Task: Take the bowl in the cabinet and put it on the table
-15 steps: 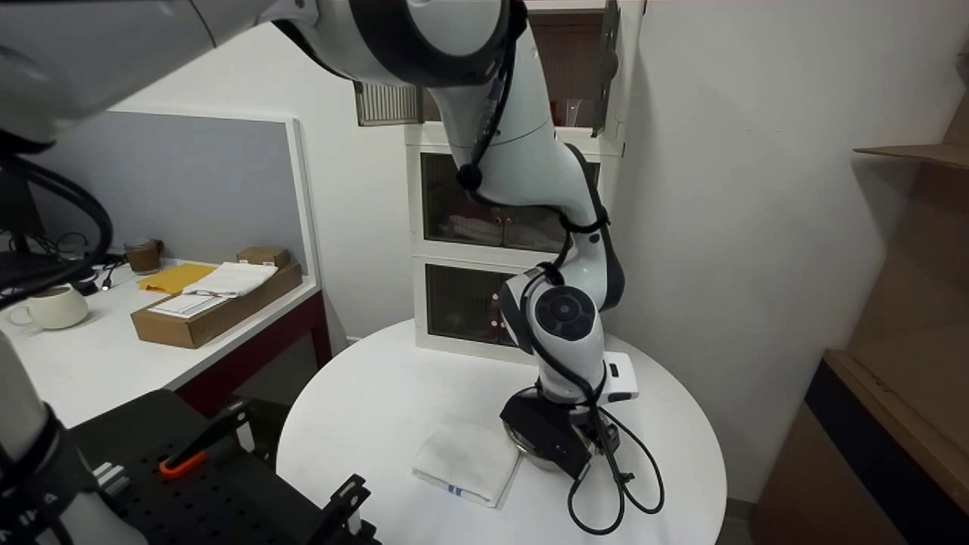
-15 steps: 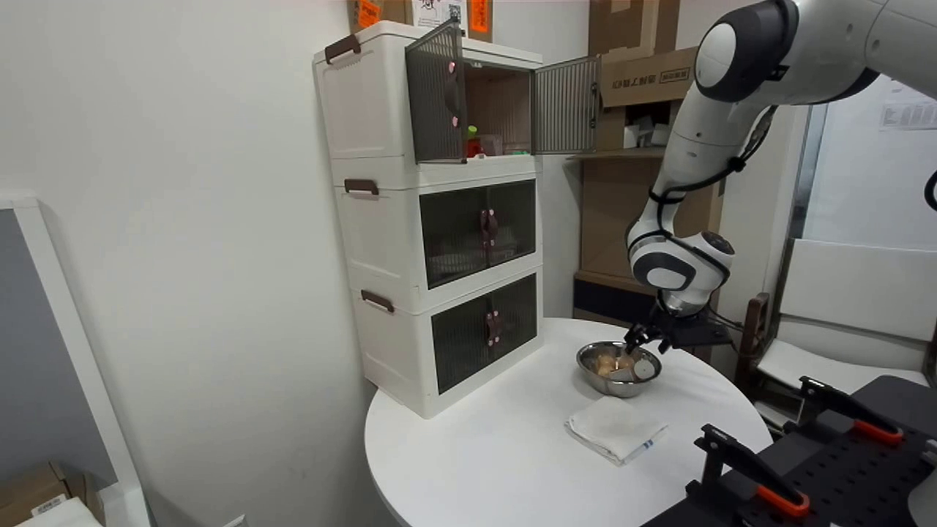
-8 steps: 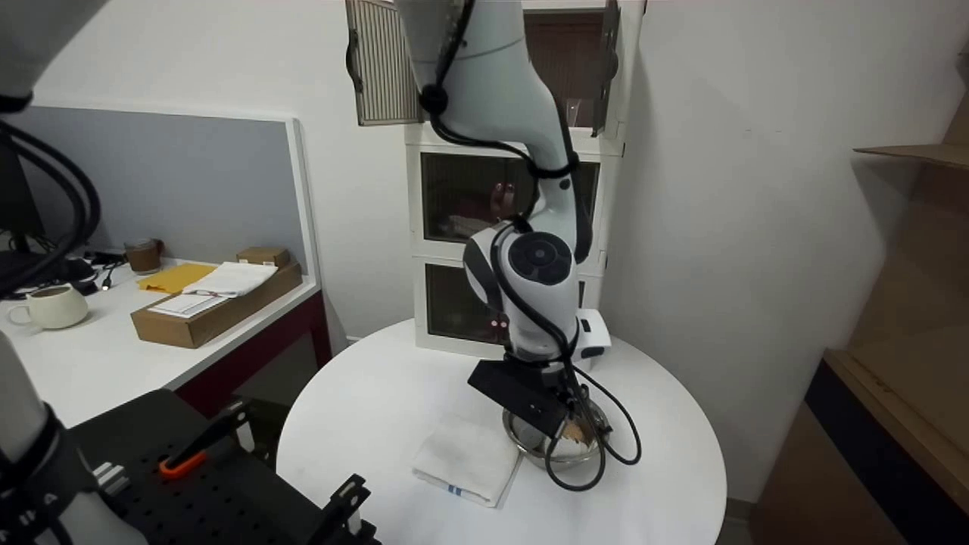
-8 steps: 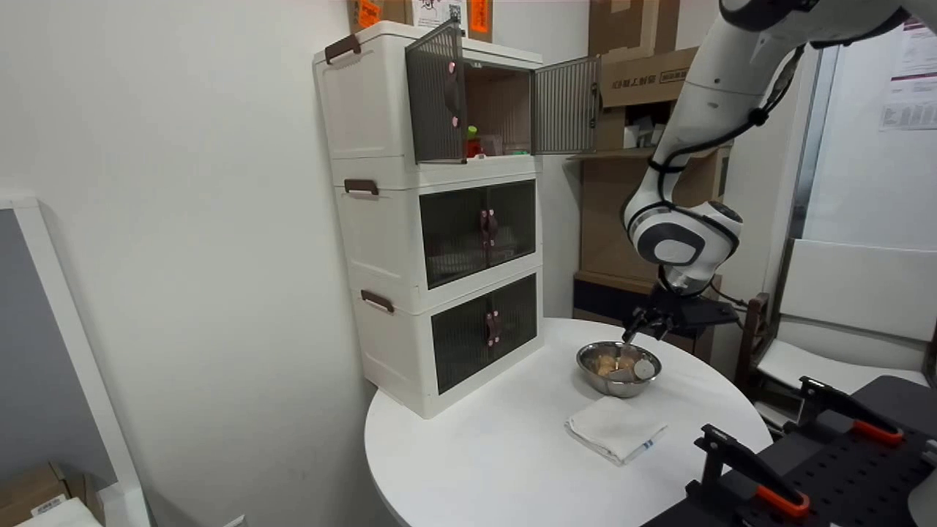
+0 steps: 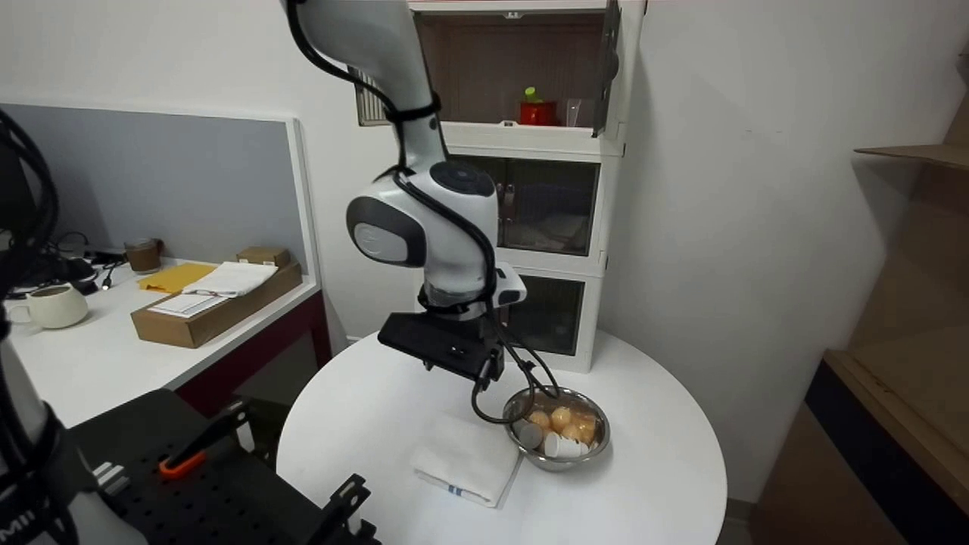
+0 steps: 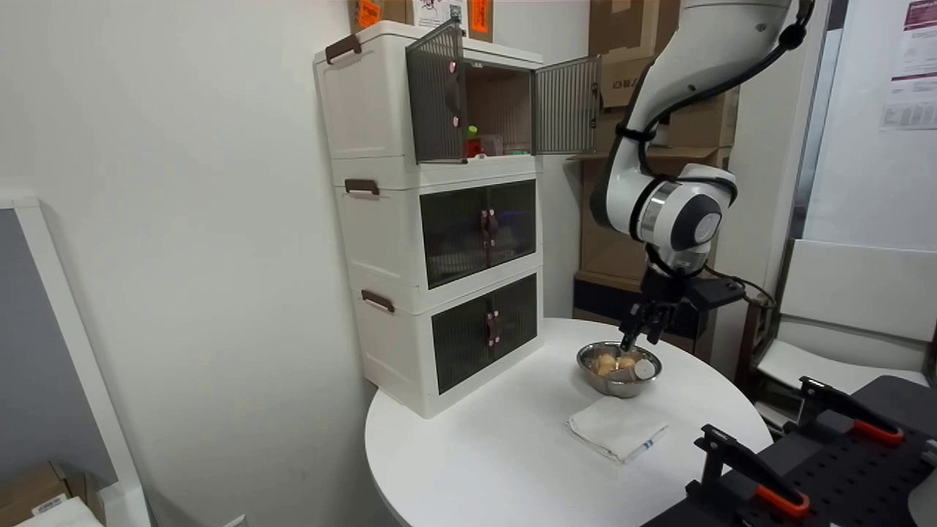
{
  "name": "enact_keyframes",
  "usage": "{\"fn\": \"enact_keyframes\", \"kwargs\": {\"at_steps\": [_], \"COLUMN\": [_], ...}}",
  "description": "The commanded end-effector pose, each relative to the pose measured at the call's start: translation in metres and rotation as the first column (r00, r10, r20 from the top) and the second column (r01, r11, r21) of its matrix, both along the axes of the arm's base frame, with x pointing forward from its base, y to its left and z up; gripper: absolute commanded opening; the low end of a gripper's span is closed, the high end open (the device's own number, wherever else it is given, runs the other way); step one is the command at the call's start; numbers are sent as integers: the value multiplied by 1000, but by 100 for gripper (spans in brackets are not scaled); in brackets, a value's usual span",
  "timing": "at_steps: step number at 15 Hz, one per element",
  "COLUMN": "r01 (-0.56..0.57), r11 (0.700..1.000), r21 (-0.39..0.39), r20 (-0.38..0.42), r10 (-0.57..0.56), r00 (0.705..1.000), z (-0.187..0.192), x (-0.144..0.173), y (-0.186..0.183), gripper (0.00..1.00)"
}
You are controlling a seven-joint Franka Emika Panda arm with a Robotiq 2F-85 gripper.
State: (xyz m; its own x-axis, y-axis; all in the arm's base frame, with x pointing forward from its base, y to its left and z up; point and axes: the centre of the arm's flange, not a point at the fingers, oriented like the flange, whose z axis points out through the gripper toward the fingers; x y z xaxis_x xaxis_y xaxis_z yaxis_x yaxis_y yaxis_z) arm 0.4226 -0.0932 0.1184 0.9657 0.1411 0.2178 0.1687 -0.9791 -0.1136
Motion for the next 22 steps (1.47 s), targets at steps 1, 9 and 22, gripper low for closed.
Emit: {"fn": "enact_keyframes", "kwargs": {"at_steps": [1, 9, 22], "r01": [39, 76, 7], "r11": [999, 995, 1000], "r21": [-6, -64, 3], "r20": [14, 148, 86], "r10": [-39, -66, -7], "r00": [999, 987, 996], "z": [84, 201, 408], "x": [-11, 6, 46], "y": [20, 40, 63], "gripper": [100, 100, 100]}}
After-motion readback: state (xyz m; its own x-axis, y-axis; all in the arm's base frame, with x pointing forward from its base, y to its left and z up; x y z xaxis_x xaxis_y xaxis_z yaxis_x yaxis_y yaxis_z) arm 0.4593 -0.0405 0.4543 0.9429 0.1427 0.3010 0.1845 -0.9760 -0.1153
